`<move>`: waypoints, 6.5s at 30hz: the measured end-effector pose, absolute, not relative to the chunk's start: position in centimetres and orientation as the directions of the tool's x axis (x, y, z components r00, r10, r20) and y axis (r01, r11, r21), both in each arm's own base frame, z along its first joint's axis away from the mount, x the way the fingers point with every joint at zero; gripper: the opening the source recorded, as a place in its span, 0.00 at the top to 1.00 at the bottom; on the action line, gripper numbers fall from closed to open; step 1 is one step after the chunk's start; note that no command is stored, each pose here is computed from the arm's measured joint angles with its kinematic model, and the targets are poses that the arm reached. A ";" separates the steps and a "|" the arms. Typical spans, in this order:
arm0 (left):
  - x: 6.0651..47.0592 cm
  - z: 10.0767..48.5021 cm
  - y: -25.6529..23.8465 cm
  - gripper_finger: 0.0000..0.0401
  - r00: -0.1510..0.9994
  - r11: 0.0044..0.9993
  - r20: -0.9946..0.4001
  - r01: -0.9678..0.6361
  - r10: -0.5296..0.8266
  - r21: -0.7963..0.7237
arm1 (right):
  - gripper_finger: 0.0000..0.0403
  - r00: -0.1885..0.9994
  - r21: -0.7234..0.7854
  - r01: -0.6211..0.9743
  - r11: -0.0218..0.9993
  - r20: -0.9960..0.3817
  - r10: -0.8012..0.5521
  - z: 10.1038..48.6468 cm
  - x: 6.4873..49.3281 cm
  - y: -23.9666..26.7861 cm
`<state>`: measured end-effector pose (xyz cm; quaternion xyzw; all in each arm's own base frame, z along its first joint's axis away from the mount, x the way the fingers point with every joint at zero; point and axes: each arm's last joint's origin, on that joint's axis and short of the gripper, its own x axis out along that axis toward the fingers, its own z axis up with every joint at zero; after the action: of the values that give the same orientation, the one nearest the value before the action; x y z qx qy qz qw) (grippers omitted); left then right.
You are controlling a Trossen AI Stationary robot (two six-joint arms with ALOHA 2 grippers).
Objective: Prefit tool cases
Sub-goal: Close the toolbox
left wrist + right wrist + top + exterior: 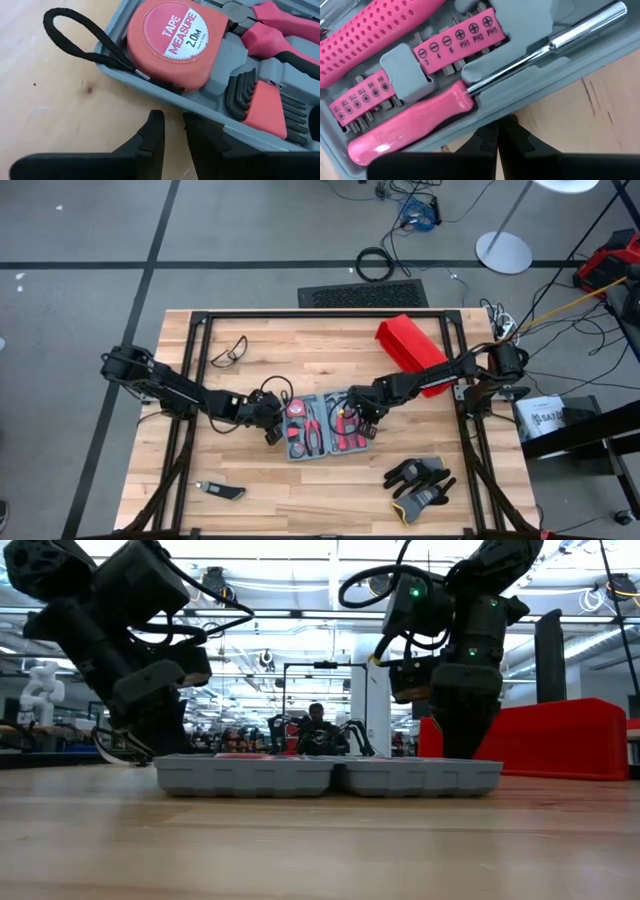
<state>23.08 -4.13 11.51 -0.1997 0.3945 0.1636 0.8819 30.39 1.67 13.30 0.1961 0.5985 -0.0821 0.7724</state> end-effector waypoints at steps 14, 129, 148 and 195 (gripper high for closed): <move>22.7 13.8 -4.1 0.79 0.692 0.867 -0.712 -0.423 0.121 -0.264 | 1.00 0.276 0.210 0.358 0.910 -0.955 0.112 13.3 30.4 1.7; 28.9 20.2 -1.9 0.79 0.818 0.942 -0.503 -0.335 0.280 -0.020 | 1.00 0.801 0.167 -0.031 0.986 -0.585 0.124 16.2 40.5 3.6; 25.7 24.4 -1.6 0.79 0.794 0.936 -0.525 -0.353 0.306 0.012 | 1.00 0.780 0.256 0.070 0.964 -0.616 0.107 12.0 42.0 2.5; 22.5 26.8 -1.0 0.79 0.746 0.880 -0.468 -0.417 0.475 0.228 | 0.97 0.791 0.151 0.149 0.977 -0.612 -0.026 22.1 37.6 0.0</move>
<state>22.48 -0.97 26.79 0.0545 0.2646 0.2391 0.9327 37.64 -0.01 22.07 0.0962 0.3202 -0.0466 0.9413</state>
